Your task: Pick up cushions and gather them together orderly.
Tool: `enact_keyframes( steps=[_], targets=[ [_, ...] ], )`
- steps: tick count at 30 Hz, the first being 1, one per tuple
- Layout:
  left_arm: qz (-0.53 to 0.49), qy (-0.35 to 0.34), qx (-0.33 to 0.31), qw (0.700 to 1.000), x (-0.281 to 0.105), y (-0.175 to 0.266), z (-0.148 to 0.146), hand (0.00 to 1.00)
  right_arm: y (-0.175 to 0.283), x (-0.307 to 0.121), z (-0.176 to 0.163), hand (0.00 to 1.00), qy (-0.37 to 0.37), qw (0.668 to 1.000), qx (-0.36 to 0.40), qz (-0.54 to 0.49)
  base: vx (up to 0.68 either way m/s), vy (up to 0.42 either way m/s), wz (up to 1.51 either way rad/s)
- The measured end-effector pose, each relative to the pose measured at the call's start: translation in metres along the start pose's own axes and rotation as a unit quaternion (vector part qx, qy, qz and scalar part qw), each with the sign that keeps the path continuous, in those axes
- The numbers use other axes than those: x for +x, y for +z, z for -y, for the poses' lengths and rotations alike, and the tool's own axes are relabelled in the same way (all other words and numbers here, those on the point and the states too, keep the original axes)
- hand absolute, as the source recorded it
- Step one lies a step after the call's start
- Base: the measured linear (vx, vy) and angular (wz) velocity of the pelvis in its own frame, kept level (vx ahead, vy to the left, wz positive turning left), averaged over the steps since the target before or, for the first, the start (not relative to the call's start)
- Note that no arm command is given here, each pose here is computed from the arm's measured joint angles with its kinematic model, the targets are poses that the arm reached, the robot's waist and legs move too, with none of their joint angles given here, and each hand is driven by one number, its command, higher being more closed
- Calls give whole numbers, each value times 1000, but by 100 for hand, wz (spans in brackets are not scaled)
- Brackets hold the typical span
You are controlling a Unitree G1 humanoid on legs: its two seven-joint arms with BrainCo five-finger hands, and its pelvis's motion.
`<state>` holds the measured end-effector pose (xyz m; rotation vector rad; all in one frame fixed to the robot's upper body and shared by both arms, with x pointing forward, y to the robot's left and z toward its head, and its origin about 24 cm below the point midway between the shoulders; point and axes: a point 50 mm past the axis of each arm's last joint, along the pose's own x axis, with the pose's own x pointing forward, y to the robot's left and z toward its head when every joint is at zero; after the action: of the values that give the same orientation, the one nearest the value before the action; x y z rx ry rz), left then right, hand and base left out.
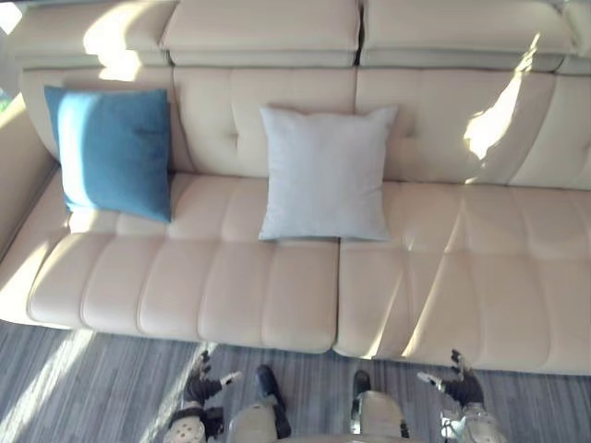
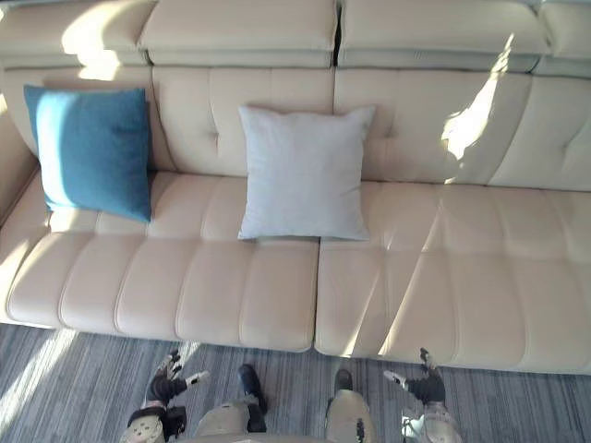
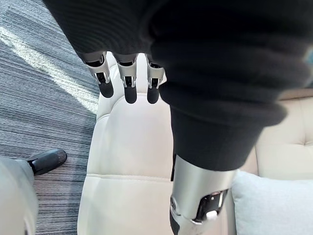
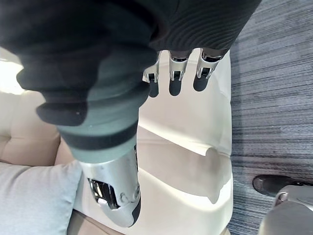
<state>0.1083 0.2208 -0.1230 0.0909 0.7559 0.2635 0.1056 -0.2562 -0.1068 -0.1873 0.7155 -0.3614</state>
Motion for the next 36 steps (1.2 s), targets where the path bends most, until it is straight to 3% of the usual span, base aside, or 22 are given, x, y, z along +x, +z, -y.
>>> enact_keyframes(
  steps=[6,12,18,36],
  targets=[
    [17,11,54,998,13,17,-22,0,6,11,-5,0,28,999,-30,-3,-6,46,-36],
    [41,19,52,998,17,31,-21,0,-13,5,-30,0,78,993,-72,-44,-112,-68,27],
    [28,-6,27,999,18,28,4,0,31,32,-26,0,59,994,-93,15,-253,-76,-34],
    [35,-36,54,997,21,34,21,0,31,32,-28,0,38,997,-71,8,-128,44,-35]
  ],
)
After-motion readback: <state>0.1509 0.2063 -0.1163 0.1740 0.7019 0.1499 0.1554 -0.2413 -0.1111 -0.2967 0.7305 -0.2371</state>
